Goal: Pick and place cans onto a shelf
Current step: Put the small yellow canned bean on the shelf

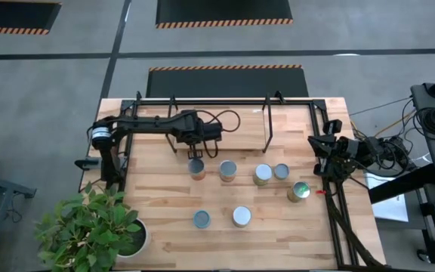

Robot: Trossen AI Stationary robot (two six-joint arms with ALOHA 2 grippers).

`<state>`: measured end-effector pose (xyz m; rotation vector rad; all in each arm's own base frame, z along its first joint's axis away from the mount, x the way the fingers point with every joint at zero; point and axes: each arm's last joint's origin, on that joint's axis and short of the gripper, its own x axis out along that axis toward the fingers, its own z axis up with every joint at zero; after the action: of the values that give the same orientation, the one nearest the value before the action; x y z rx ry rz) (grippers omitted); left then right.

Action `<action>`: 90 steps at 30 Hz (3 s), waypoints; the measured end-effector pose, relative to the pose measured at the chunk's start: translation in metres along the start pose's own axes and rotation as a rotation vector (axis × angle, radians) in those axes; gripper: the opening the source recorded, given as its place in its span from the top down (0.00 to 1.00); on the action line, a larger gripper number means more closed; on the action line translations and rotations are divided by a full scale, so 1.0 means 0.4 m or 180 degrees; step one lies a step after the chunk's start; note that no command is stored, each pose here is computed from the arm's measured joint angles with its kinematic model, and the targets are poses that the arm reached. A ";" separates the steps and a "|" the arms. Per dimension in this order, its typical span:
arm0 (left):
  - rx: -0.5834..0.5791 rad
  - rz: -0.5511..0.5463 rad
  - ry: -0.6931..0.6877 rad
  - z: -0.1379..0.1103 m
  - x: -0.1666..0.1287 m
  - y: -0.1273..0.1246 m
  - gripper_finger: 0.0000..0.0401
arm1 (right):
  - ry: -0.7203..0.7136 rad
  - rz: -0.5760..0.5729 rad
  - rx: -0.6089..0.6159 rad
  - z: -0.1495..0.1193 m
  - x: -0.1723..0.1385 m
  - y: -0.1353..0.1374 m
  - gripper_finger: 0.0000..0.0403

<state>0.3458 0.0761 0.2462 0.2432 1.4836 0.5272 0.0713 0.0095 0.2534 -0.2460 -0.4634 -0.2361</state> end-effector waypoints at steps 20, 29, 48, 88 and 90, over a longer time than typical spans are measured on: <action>-0.0439 -0.0077 -0.0322 0.058 0.072 0.014 1.00 | 0.0005 0.0002 -0.0026 0.000 0.000 0.000 0.96; -0.0185 -0.0287 -0.0219 0.033 0.045 0.005 1.00 | 0.0005 0.0001 -0.0026 0.000 0.000 0.000 0.96; -0.1183 -0.0256 0.0097 -0.012 0.018 0.041 0.95 | 0.0010 0.0005 -0.0028 -0.001 0.000 0.000 0.96; -0.1198 0.0405 0.0503 -0.069 -0.033 -0.016 0.68 | 0.0048 0.0023 -0.0071 -0.004 0.000 0.002 0.96; -0.1207 0.0452 0.0499 -0.068 -0.031 -0.014 0.80 | 0.0049 0.0022 -0.0071 -0.004 0.000 0.002 0.96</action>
<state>0.3201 0.0609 0.2520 0.0083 1.4910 0.9462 0.0722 0.0097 0.2518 -0.2676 -0.4449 -0.2363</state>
